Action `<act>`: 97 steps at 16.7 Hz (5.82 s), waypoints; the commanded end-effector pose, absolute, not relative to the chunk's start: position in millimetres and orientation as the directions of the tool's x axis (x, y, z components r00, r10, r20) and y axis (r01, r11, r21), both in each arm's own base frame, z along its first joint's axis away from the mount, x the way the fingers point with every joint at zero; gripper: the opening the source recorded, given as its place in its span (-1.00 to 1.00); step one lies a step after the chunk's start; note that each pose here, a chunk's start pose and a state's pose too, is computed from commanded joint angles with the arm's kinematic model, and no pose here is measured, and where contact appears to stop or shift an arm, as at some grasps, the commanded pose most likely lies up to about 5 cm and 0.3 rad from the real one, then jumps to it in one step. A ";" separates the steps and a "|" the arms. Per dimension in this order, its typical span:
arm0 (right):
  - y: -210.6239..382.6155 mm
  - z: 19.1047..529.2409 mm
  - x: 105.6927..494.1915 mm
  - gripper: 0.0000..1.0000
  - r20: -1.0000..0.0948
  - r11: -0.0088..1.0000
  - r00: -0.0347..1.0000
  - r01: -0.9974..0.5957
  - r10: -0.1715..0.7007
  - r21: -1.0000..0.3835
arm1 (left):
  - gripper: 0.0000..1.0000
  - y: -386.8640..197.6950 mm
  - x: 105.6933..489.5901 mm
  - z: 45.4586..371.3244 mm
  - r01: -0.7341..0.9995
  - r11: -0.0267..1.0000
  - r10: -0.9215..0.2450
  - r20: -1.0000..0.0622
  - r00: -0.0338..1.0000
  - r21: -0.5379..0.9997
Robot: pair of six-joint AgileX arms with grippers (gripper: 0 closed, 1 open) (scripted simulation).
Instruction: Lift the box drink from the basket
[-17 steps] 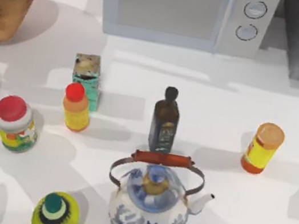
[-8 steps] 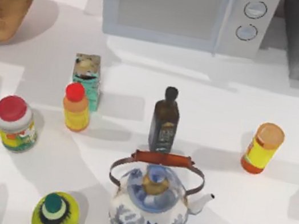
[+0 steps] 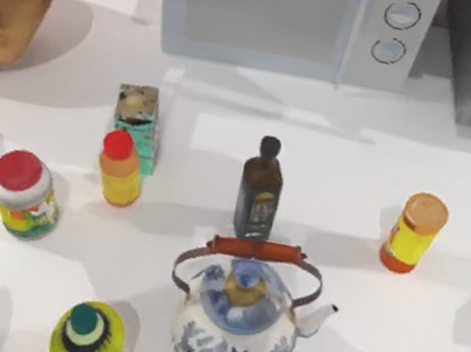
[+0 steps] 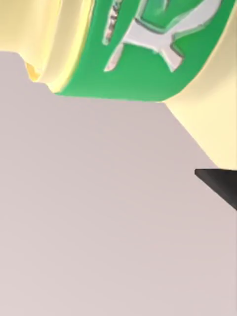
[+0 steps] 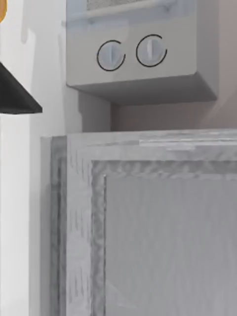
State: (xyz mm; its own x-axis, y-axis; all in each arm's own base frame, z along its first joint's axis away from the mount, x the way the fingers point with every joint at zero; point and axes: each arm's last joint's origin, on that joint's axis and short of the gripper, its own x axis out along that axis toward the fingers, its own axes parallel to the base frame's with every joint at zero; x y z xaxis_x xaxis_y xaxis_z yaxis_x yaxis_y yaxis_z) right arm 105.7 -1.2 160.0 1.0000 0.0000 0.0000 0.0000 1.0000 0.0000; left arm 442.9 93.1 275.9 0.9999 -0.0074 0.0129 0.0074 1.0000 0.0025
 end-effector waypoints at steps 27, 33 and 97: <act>-1.2 160.0 105.7 1.00 0.000 1.000 1.000 0.000 0.000 0.000 | -1.00 3.7 125.5 249.5 0.007 1.000 -0.007 0.072 0.997 0.001; -1.2 160.0 105.7 1.00 0.000 1.000 1.000 0.000 0.000 0.000 | -1.00 -0.9 105.8 168.3 0.001 1.000 -0.001 0.010 1.000 0.000; -1.2 160.0 105.7 1.00 0.000 1.000 1.000 0.000 0.000 0.000 | 0.81 3.3 188.6 138.1 -0.528 0.849 0.528 0.007 0.849 0.000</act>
State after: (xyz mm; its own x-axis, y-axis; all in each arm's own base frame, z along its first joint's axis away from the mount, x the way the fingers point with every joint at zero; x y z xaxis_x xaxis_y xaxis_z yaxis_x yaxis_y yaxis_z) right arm 105.7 -1.2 160.0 1.0000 0.0000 0.0000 0.0000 1.0000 0.0000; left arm 188.6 3.3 138.1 0.8492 0.5280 0.0067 -0.5280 0.8492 0.0000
